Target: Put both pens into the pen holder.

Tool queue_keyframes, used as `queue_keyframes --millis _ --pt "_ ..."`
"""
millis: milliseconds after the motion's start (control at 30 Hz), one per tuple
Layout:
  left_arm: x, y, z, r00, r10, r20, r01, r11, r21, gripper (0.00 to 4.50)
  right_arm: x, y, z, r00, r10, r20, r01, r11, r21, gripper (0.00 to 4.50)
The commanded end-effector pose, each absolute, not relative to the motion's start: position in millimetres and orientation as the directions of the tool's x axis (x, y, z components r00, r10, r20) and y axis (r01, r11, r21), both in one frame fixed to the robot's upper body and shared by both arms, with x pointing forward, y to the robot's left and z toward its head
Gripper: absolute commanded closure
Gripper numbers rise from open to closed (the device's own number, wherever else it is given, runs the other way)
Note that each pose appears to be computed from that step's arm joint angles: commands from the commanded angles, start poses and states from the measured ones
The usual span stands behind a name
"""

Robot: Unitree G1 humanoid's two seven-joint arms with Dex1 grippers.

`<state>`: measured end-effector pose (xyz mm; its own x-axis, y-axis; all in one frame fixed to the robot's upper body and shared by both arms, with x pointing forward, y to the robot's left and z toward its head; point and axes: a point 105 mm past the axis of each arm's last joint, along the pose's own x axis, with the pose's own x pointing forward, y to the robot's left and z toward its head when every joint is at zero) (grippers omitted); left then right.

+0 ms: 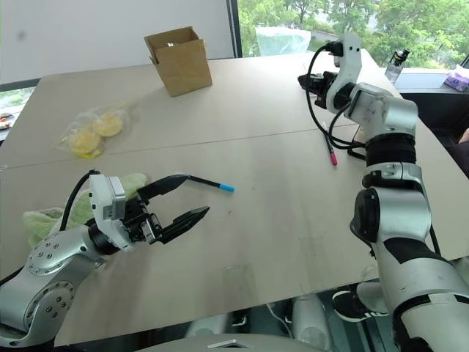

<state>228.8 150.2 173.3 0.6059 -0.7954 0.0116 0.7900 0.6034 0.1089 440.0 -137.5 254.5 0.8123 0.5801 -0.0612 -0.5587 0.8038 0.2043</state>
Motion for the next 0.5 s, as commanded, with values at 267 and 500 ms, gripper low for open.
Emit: queue_keyframes --millis 267,500 --pt "236 146 181 0.558 -0.829 0.034 0.817 0.557 0.149 0.00 462 -165 185 0.883 0.308 -0.356 -0.366 0.924 -0.109 2.13" --pt "229 148 177 0.575 -0.818 0.027 0.807 0.573 0.144 0.00 473 -177 151 0.891 0.122 -0.437 -0.203 0.968 -0.145 0.32"
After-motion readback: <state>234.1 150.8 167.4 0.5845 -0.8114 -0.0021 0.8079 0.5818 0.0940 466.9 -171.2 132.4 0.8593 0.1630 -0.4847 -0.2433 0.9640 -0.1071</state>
